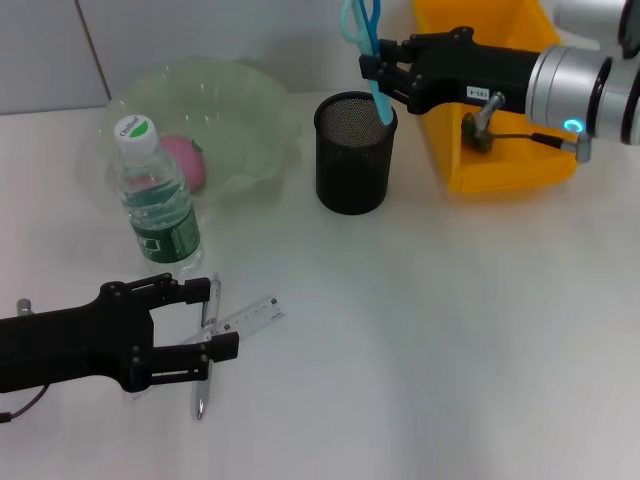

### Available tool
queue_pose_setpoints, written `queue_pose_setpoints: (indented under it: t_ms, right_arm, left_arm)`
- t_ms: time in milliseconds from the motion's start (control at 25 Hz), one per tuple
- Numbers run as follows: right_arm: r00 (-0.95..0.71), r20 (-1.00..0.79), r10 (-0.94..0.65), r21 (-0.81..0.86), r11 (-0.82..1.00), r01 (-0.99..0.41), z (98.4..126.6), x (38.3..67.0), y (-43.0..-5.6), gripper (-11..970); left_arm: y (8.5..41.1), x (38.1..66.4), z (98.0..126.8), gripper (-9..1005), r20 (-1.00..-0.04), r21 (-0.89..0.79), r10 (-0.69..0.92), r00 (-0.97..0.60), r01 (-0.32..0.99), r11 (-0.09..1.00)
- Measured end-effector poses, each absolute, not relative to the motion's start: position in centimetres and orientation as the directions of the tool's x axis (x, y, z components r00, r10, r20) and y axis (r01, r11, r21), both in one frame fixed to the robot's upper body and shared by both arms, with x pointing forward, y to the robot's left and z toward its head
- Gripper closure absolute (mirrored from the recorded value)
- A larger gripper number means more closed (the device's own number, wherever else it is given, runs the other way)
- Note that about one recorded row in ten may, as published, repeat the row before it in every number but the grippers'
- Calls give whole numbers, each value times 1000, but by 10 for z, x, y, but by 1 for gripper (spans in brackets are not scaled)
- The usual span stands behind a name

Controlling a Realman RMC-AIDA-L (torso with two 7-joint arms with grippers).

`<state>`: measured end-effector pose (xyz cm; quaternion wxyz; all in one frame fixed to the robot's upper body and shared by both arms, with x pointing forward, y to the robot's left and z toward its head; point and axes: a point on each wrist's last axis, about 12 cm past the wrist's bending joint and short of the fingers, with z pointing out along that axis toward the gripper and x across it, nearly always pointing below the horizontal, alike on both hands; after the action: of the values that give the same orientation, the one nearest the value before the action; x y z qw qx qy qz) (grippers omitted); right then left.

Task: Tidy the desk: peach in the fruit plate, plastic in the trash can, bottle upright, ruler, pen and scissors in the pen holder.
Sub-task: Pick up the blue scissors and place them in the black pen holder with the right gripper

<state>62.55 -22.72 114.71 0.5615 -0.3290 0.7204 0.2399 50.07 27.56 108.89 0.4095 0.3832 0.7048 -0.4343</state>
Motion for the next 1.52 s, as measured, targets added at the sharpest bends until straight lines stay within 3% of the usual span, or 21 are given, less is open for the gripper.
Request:
queue_pose_setpoints:
  t_ms: [760, 1520]
  right_arm:
    - [-116, -982, -150, -25, 711, -702, 1111, 633, -215, 711]
    - [-166, -973, -160, -2, 726, -688, 1100, 634, -211, 701]
  left_arm:
    - [277, 501, 1090, 159, -911, -296, 186, -369, 897, 329]
    - [277, 501, 1090, 159, -912, -293, 188, -365, 898, 328]
